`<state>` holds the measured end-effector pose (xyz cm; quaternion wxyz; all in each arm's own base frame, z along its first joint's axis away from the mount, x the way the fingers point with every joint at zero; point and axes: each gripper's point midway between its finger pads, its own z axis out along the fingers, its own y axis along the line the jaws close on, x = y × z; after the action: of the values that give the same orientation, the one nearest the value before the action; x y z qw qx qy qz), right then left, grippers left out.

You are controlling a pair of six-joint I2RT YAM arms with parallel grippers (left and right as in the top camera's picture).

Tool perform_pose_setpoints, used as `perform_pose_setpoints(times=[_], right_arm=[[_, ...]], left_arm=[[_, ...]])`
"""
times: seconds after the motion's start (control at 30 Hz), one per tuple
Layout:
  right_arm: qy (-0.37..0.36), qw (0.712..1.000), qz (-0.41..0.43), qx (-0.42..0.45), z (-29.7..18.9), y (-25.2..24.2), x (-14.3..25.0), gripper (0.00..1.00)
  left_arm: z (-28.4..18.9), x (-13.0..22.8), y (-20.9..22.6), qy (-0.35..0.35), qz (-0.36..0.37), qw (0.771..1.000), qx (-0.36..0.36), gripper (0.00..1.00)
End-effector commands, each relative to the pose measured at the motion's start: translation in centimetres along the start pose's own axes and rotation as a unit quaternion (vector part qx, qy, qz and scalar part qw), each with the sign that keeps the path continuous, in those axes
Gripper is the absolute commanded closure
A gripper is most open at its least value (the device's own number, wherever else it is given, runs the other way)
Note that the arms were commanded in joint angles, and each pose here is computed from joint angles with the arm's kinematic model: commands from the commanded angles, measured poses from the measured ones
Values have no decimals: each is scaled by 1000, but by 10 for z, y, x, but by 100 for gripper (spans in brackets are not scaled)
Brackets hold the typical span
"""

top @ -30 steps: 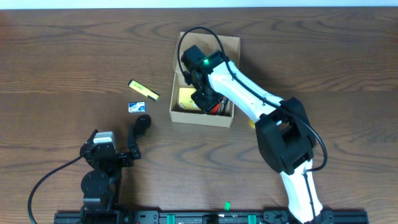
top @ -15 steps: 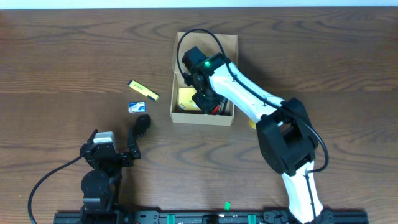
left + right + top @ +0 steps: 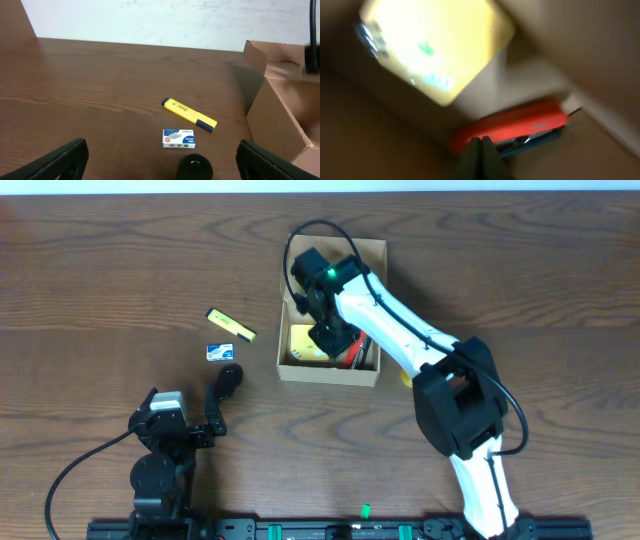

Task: Pack container
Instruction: 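Release the stapler and move the right gripper to the tape roll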

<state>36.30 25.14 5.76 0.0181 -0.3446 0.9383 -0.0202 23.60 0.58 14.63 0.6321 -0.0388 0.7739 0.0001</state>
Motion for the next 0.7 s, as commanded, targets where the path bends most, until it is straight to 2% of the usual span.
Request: perform_pose_setpoints(times=[0.0, 0.13, 0.3, 0.4, 0.5, 0.6, 0.67], right_arm=[[-39, 998, 51, 1, -28, -13, -20, 99], [-60, 989, 132, 2, -61, -29, -22, 99], [-83, 961, 265, 0, -98, -58, -6, 99], [-101, 943, 316, 20, -125, -77, 9, 99], [-113, 935, 333, 53, -152, -88, 31, 99], [-92, 933, 343, 60, -166, -84, 56, 99], [-51, 925, 370, 70, -160, -80, 77, 98]], left_arm=[[3, 14, 2, 15, -2, 1000, -4, 5], [3, 14, 2, 15, -2, 1000, -4, 5], [3, 14, 2, 15, -2, 1000, -4, 5], [3, 14, 2, 15, -2, 1000, -4, 5], [3, 14, 2, 15, -3, 1000, -4, 5], [3, 14, 2, 15, -2, 1000, -4, 5], [3, 14, 2, 15, -2, 1000, -4, 4]])
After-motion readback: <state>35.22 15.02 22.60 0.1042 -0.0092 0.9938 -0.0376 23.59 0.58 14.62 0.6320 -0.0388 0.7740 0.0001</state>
